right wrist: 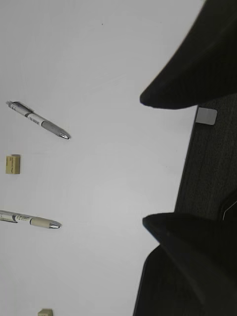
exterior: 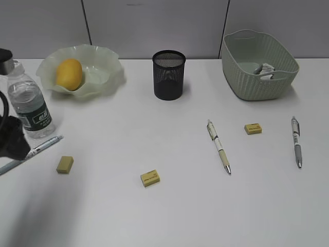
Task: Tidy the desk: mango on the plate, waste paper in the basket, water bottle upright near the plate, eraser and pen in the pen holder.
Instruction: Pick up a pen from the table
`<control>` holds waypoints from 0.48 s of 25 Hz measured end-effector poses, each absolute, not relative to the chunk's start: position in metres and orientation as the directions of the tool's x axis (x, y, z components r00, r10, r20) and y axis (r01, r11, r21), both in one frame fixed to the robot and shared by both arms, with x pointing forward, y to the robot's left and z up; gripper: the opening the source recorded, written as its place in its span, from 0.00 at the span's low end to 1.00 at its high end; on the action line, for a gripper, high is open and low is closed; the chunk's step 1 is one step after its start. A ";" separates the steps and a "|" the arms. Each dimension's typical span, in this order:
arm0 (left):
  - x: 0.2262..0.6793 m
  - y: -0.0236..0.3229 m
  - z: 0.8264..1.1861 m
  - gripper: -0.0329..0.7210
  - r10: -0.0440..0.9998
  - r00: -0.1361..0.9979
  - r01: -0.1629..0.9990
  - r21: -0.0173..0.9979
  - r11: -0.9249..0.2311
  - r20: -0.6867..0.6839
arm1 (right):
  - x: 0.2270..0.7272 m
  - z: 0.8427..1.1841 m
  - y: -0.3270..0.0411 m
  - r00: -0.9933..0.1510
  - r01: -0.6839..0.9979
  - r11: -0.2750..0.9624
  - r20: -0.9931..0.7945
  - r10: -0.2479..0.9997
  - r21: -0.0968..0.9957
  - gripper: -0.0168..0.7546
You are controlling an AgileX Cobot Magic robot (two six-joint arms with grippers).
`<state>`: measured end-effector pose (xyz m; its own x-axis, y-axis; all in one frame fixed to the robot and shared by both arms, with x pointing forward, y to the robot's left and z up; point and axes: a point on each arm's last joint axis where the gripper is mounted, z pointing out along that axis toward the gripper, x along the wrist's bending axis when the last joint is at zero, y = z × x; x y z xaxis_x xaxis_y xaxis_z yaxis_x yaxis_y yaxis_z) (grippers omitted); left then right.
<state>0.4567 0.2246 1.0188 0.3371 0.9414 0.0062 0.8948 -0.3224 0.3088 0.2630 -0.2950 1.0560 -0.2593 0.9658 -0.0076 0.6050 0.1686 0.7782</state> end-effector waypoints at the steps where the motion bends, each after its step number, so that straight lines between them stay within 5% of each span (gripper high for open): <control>1: 0.453 0.226 1.020 0.71 0.941 0.338 0.908 0.260 -0.329 0.009 | 0.263 1.056 -0.295 -0.259 0.605 0.169 -0.008 0.966 0.778 0.70; 7: 0.435 0.233 1.021 0.65 0.941 0.339 0.932 0.131 -0.338 0.013 | 0.263 1.056 -0.295 -0.259 0.607 0.169 -0.007 0.966 0.776 0.70; 12: 0.414 0.240 1.031 0.64 0.939 0.344 0.920 0.193 -0.340 0.014 | 0.260 1.066 -0.295 -0.260 0.625 0.169 0.000 0.965 0.762 0.70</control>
<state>0.4141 0.2404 1.0310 0.3438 0.9390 0.0141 0.9204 -0.3399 0.1933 0.2596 -0.2954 1.0660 -0.2604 0.9655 -0.0001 0.6253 0.1687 0.7619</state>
